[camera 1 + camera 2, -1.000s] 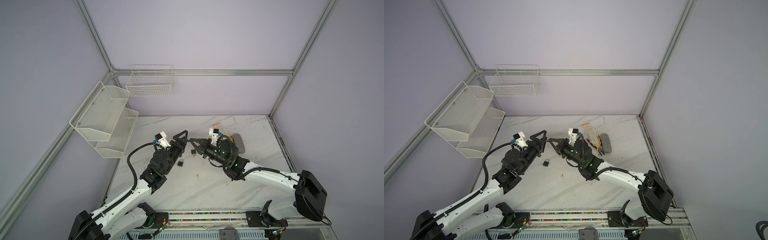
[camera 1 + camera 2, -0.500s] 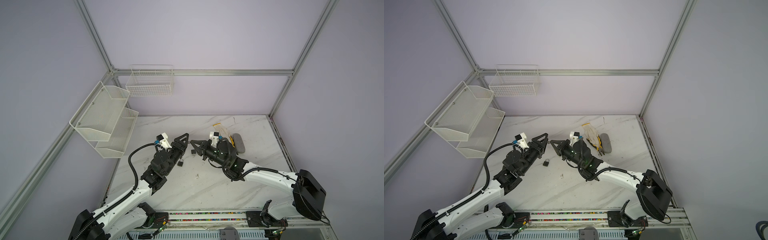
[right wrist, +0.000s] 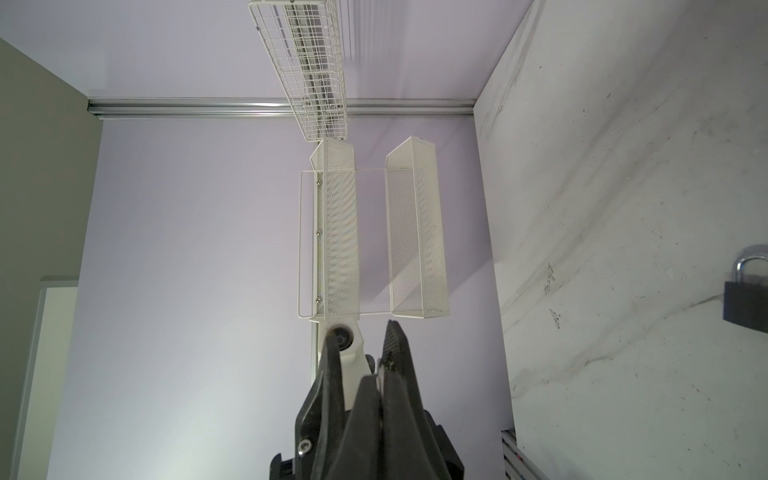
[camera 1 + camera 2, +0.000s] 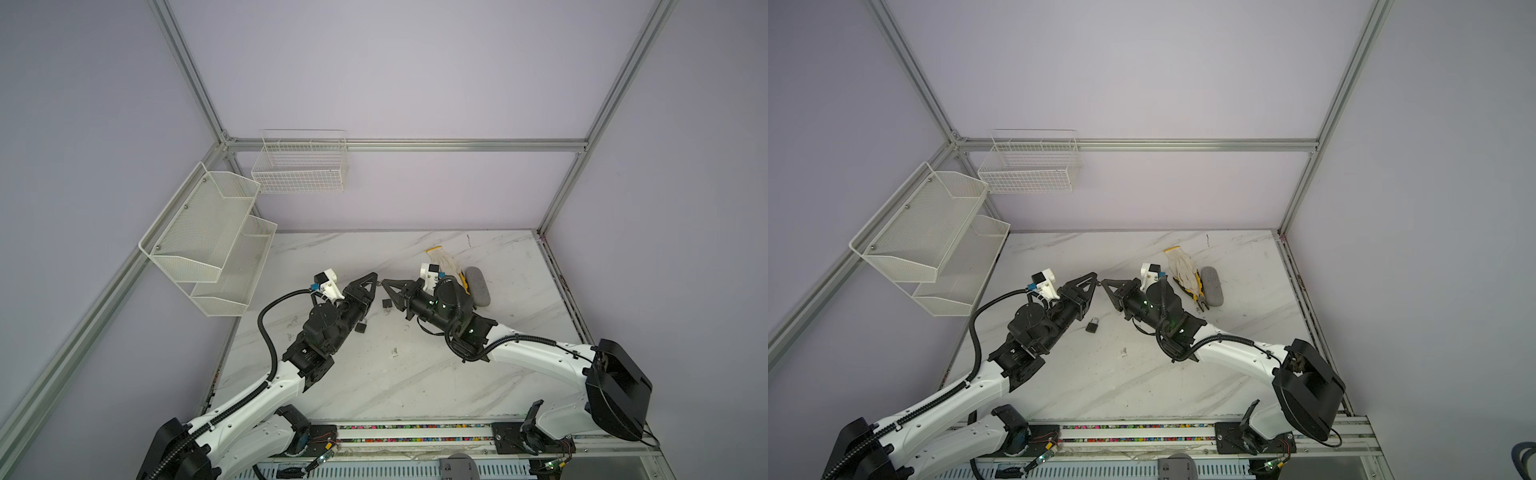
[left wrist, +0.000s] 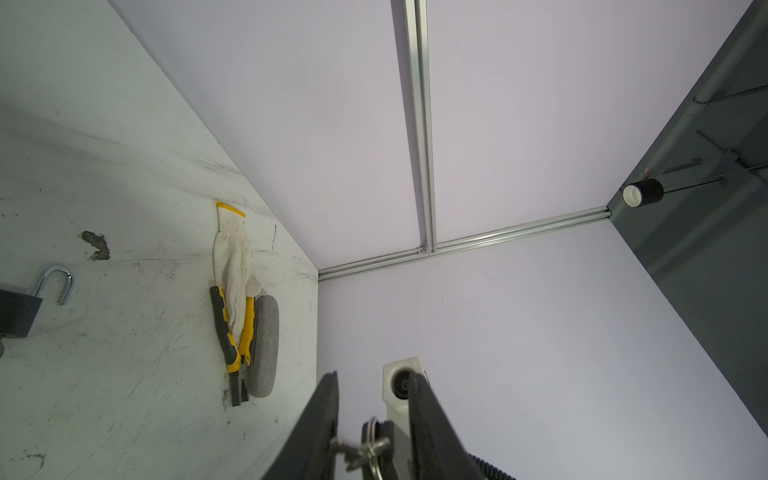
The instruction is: Unlock with the key
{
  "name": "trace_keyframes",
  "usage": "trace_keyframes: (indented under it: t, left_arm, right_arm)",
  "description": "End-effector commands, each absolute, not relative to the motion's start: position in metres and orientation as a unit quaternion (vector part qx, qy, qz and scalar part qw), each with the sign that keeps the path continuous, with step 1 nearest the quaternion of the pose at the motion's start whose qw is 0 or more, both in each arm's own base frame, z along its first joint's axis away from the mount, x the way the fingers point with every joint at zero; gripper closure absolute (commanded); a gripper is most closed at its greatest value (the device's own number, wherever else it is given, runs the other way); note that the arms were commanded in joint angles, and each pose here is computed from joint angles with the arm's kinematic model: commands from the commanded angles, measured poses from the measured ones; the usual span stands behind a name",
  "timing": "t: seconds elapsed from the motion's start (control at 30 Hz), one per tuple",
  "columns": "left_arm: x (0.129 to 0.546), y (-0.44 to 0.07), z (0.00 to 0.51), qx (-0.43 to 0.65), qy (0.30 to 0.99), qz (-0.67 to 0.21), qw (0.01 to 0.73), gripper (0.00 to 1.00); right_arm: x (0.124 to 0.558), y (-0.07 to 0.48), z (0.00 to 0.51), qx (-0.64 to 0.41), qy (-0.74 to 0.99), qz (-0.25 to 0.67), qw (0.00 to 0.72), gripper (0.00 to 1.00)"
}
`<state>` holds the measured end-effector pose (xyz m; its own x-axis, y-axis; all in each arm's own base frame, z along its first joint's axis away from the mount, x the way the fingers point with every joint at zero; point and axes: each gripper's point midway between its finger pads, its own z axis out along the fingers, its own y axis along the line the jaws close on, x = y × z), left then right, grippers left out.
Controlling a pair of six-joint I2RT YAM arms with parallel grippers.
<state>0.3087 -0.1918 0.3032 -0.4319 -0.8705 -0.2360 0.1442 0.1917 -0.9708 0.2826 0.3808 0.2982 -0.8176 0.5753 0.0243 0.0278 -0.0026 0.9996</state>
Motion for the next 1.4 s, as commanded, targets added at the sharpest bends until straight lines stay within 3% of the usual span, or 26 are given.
trace_keyframes:
  t: [0.0,0.73,1.13,1.37]
  left_arm:
    - [0.306,-0.192,0.300,-0.279,0.626,-0.567,0.456,0.74]
    - [0.309,-0.190,0.289,-0.279,0.641,-0.546,0.461,0.99]
    - [0.306,-0.181,0.283,-0.267,0.661,-0.518,0.472,1.00]
    - [0.301,-0.178,0.287,-0.243,0.682,-0.505,0.469,1.00]
  right_arm:
    - [0.283,0.377,0.296,0.253,0.667,0.677,0.181,1.00]
    - [0.284,0.377,0.307,0.225,0.672,0.673,0.209,1.00]
    - [0.287,0.375,0.319,0.117,0.716,0.610,0.318,0.59]
    - [0.285,0.368,0.327,0.004,0.735,0.544,0.405,0.43]
